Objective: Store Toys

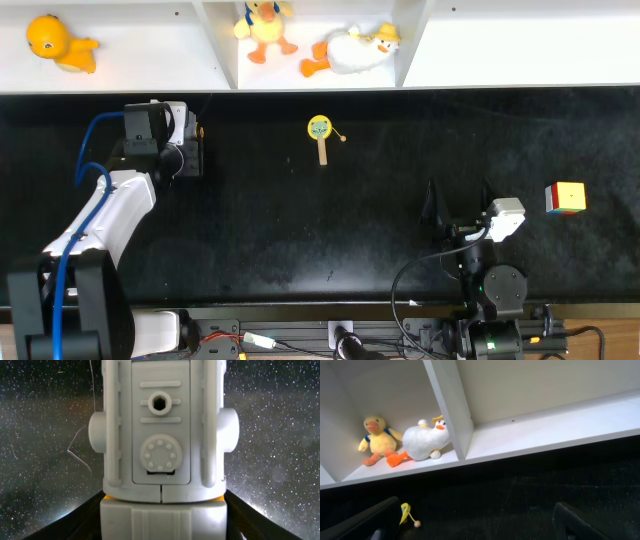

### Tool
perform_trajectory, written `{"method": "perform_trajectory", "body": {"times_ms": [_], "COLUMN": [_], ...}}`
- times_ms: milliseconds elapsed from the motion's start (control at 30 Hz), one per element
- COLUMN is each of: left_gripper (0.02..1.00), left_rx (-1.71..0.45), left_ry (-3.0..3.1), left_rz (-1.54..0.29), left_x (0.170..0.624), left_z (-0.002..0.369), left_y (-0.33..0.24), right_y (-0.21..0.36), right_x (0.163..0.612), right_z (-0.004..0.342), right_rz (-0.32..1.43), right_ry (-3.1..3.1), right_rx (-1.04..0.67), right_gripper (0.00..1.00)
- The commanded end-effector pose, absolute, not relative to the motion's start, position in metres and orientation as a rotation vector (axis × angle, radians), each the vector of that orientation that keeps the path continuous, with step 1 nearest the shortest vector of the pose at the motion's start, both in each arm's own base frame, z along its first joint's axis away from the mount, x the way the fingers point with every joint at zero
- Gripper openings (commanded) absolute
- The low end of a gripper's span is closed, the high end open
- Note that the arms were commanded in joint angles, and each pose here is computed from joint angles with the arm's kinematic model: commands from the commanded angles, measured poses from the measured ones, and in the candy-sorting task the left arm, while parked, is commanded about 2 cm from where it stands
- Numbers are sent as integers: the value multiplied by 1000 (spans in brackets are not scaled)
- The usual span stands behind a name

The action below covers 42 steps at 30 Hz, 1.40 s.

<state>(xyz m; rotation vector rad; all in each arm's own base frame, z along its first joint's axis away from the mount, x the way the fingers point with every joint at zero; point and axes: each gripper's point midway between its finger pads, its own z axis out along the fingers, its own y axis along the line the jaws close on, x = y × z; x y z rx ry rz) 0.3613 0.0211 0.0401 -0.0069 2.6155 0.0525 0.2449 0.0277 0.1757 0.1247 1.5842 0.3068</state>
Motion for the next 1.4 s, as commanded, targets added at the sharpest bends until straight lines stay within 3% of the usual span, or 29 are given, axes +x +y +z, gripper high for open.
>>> {"method": "perform_trajectory", "body": {"times_ms": [33, 167, 400, 700, 933, 1400], "left_gripper": [564, 509, 321, 45, 36, 34], "left_rx": [-14, -26, -93, -76, -82, -23], "left_ry": [2628, 2627, 2600, 2473, 2295, 2089], "left_rz": [54, 51, -42, -64, 22, 52], "left_x": [359, 359, 365, 366, 370, 439], "left_z": [35, 36, 45, 101, 157, 169], "left_y": [21, 21, 12, 8, 19, 23], "right_y": [27, 27, 27, 27, 27, 27], "right_x": [245, 245, 245, 245, 245, 245], "right_z": [172, 172, 172, 172, 172, 172], "right_rz": [300, 300, 300, 300, 300, 300], "right_ry": [1586, 1586, 1586, 1586, 1586, 1586], "right_rx": [127, 127, 127, 127, 127, 127], "right_gripper": [996, 996, 996, 991, 996, 996]}}
